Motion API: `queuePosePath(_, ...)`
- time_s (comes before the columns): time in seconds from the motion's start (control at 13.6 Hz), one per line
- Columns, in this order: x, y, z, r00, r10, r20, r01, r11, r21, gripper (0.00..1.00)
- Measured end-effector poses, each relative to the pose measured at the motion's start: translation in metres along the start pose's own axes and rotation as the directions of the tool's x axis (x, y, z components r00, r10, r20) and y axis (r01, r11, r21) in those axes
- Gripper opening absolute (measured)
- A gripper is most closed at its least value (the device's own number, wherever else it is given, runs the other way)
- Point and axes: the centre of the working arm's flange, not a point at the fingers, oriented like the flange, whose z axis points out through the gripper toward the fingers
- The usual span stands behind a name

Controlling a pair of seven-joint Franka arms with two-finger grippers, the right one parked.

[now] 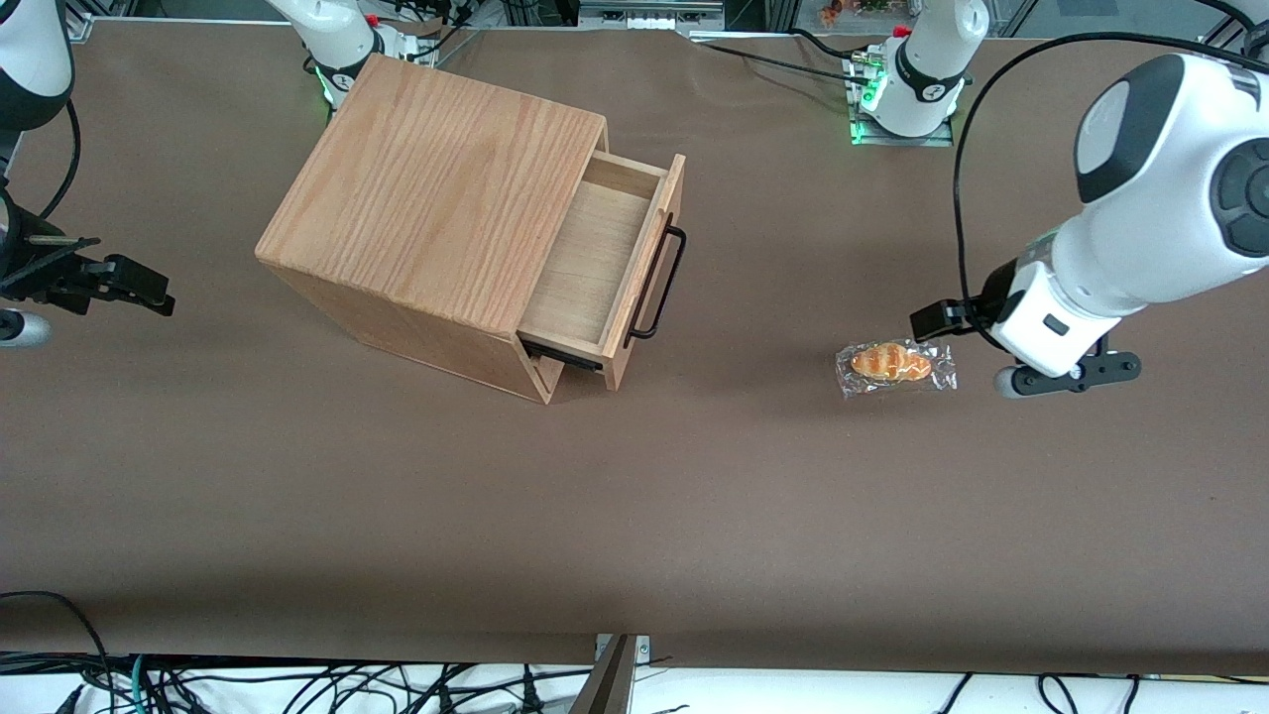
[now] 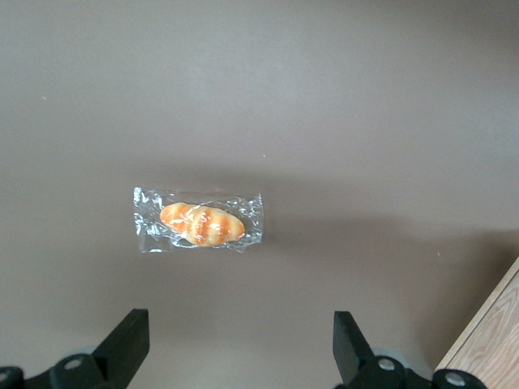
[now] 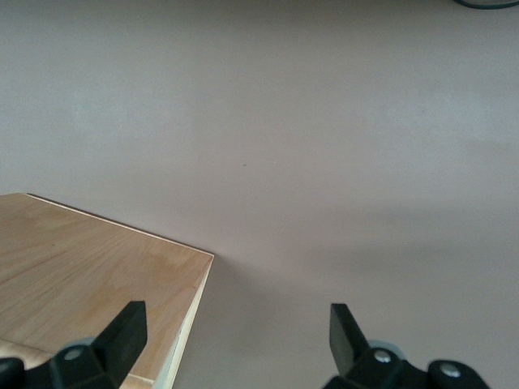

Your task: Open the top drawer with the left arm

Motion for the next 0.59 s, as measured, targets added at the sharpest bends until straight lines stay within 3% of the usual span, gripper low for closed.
queuePosePath(0.59,0.017,-0.073,-0.023,1.0,0.006,-0.02,-0.006,1.0,-0.015,1.0)
